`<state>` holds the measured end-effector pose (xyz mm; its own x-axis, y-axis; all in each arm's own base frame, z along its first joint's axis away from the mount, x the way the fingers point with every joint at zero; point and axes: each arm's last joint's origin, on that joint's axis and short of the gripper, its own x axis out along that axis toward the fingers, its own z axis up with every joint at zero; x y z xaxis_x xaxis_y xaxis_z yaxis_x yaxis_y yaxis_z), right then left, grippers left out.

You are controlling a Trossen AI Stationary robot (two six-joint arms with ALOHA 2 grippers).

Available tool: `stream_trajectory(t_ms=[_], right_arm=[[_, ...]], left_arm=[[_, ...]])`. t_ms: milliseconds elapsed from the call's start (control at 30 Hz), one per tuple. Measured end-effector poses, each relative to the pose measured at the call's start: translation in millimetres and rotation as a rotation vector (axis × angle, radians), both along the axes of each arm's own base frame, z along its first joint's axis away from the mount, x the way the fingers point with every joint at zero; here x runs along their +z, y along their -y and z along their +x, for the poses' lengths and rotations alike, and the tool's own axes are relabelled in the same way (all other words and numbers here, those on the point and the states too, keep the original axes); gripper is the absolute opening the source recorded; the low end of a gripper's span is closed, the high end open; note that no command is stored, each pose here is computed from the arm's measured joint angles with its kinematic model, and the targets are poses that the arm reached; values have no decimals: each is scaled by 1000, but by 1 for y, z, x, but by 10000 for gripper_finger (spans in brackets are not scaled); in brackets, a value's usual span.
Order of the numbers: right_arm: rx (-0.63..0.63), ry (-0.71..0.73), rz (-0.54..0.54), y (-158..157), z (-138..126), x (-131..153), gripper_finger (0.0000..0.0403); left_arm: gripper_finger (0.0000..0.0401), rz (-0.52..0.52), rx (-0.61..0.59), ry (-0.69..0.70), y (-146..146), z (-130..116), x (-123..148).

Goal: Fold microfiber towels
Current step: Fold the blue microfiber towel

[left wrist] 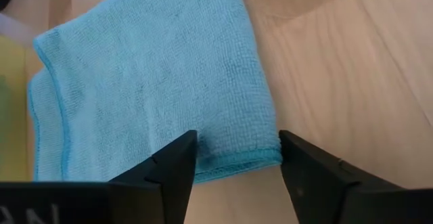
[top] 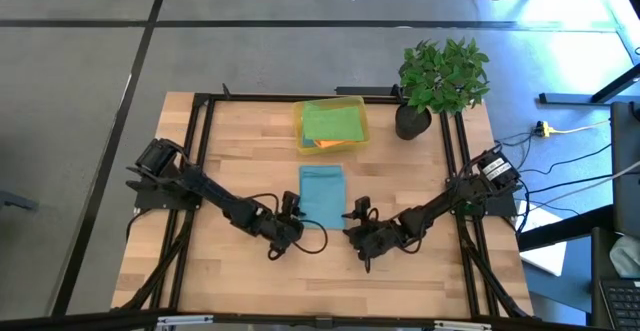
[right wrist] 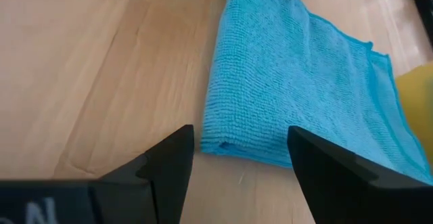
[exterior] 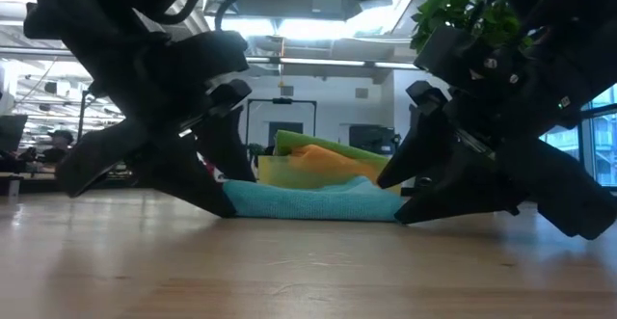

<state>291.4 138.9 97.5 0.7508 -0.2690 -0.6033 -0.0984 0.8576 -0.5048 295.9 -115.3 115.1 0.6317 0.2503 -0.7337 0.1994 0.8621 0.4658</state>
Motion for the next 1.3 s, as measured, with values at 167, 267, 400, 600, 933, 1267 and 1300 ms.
stream_trajectory(t_ms=[167,267,400,600,933,1267,1300], right_arm=[[16,3,24,0,1,1,239],[27,6,16,0,2,1,239],[25,5,14,1,3,1,239],[29,-3,13,2,3,1,199],[54,-16,37,1,2,0,53],[38,-16,137,-1,2,0,8],[42,-19,156,-2,2,-1,6]], left_arm=[[186,-12,-3,19,0,0,-1],[178,-16,-8,19,0,0,-1],[163,-6,-27,13,0,0,-1],[132,-12,-32,11,1,0,-2],[51,2,-25,9,-1,0,-3],[3,-40,-12,15,1,0,-3],[2,-52,-16,15,2,-1,-3]])
